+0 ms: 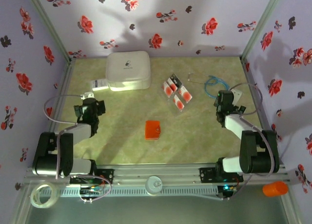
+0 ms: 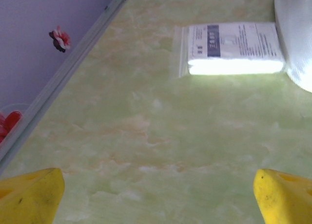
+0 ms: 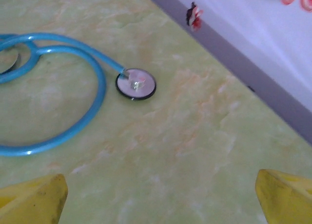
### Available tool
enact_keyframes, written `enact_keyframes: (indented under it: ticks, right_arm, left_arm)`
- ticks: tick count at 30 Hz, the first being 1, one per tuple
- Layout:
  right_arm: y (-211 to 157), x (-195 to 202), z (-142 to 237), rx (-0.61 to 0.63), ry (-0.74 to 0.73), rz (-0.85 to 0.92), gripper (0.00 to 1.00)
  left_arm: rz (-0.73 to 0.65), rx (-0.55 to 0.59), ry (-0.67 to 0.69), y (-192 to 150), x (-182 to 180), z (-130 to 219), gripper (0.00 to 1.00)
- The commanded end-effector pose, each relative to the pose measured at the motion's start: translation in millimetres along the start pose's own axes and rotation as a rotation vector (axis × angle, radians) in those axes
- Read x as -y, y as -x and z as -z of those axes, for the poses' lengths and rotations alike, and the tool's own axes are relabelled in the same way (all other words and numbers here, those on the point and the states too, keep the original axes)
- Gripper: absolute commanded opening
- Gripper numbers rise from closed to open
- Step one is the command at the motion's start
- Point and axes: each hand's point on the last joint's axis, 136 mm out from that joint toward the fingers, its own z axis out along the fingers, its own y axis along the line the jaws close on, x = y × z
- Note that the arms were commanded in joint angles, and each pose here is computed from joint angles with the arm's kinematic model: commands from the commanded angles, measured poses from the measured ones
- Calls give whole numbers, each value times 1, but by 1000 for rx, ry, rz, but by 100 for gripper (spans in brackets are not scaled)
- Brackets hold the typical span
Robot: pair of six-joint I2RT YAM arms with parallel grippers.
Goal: Put the credit cards into the card holder
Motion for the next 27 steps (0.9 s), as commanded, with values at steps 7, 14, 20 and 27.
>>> enact_keyframes:
  ticks: [7, 14, 20, 27]
  right_arm:
    - [24, -44, 5, 226, 280, 4, 99]
    - [6, -64, -9, 219, 366, 51, 99]
    - [7, -65, -11, 217, 369, 53, 99]
    - [7, -66, -7, 234, 372, 58, 99]
  left_arm:
    - [21, 223, -93, 28, 12, -7, 100]
    - [-17, 189, -152, 23, 25, -16, 100]
    - [30, 139, -204, 21, 20, -26, 100]
    - [20, 169, -168, 23, 19, -22, 100]
